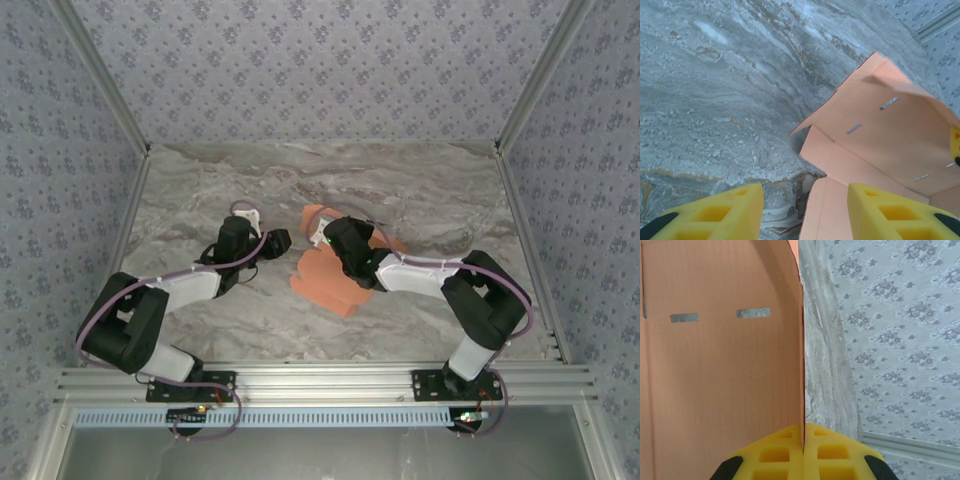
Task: Fold the paper box
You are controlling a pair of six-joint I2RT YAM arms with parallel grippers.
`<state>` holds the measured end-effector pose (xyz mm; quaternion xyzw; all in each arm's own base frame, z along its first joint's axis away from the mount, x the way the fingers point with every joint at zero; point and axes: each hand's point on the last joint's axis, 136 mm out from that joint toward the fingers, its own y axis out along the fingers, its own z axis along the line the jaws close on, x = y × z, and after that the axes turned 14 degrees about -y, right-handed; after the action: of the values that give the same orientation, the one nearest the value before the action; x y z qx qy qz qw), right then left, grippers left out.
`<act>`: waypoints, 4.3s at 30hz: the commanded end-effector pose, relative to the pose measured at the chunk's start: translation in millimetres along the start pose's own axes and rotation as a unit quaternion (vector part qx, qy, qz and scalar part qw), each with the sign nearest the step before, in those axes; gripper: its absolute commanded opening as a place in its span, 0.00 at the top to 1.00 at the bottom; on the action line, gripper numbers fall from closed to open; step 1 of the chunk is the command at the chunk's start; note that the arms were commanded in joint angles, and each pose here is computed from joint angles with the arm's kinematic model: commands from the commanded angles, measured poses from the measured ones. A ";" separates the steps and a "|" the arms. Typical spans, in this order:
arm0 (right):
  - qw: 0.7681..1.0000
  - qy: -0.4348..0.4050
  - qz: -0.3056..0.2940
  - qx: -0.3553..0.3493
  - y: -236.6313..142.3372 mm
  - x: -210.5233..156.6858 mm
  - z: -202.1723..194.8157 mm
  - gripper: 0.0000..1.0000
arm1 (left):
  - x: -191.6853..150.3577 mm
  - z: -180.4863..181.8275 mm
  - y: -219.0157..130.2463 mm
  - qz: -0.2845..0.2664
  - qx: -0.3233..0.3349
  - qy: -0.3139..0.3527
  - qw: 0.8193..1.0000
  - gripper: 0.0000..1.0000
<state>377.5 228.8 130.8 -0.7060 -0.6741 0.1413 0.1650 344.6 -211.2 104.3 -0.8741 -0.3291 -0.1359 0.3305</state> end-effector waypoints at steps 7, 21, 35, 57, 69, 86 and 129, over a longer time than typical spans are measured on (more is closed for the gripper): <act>0.989 0.100 -0.052 0.099 -18.8 -7.6 -10.4 1.00 | -3.4 -33.6 -4.3 0.022 -0.069 0.048 0.996 0.46; 0.883 0.281 -0.148 0.346 -67.9 -23.1 -18.2 1.00 | -30.0 -96.7 12.1 0.060 -0.139 0.247 0.957 0.39; 0.823 0.356 -0.195 0.397 -90.9 -27.1 -39.0 1.00 | -31.7 -86.2 29.4 0.101 -0.097 0.319 0.937 0.37; 0.813 0.396 -0.186 0.385 -80.3 -35.8 -47.1 1.00 | -21.3 -76.3 34.0 0.065 -0.076 0.279 0.955 0.45; 0.808 0.399 -0.187 0.390 -78.8 -33.7 -44.8 1.00 | -17.6 -73.3 42.7 0.056 -0.068 0.270 0.959 0.40; 0.802 0.423 -0.171 0.387 -70.8 -36.9 -44.7 1.00 | -50.2 -111.5 22.7 0.115 -0.206 0.284 0.930 0.56; 0.818 0.386 -0.158 0.397 -73.7 -36.9 -26.4 1.00 | -55.2 -117.9 7.6 0.113 -0.147 0.358 0.915 0.50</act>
<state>321.2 192.9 170.9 -0.4549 -0.5181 0.0797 0.7199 310.1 -330.1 147.5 -0.8471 -0.0502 -0.4340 0.3025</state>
